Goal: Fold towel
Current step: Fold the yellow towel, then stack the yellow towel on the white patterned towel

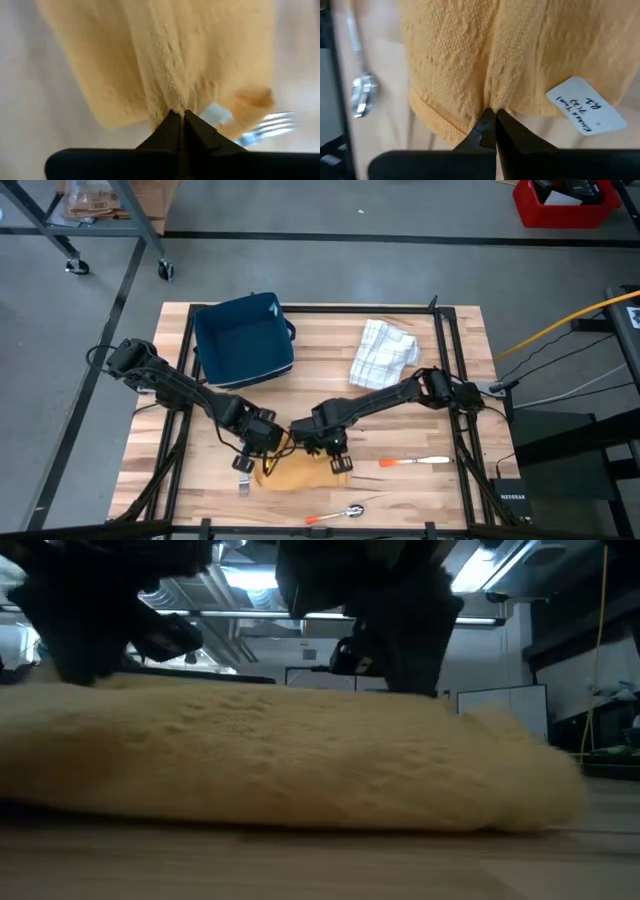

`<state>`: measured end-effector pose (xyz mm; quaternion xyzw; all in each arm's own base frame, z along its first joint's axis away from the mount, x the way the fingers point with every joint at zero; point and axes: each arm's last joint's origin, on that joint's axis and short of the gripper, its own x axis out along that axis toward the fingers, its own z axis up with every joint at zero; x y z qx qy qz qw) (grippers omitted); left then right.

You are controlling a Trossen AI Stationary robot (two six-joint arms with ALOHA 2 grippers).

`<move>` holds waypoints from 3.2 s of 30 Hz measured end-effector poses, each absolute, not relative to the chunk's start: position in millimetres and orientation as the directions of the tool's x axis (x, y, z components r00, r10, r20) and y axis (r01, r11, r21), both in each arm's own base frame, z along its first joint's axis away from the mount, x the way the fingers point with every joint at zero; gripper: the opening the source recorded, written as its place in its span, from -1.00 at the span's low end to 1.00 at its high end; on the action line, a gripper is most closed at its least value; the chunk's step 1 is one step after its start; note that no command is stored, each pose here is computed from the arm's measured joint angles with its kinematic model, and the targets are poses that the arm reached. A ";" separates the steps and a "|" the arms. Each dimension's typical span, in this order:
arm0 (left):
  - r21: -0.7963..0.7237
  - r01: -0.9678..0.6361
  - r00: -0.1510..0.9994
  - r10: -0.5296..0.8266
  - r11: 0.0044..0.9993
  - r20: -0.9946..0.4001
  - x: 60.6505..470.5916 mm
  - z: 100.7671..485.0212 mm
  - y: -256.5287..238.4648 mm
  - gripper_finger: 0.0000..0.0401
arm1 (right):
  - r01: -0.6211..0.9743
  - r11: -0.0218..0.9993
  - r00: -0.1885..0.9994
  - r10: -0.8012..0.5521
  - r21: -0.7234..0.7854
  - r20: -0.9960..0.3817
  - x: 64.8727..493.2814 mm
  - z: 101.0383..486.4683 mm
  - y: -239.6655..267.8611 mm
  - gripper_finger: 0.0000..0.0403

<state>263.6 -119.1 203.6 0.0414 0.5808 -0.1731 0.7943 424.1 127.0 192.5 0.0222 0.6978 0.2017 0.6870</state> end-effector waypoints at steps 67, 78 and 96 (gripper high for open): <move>0.002 0.272 0.497 -0.139 0.962 -0.857 285.1 212.3 -114.1 -0.32 | -0.019 0.991 -0.012 -0.132 -0.132 -0.991 361.6 250.9 230.5 -0.01; -0.116 0.255 0.401 -0.214 0.960 -0.891 289.6 155.1 -135.9 -0.32 | 0.084 0.987 0.006 -0.140 -0.139 -0.990 338.1 250.9 263.8 -0.01; -0.432 0.008 0.713 -0.308 0.902 -0.629 337.6 146.0 -144.2 -0.32 | 0.193 0.949 0.125 -0.275 -0.248 -0.953 337.5 251.8 265.2 -0.01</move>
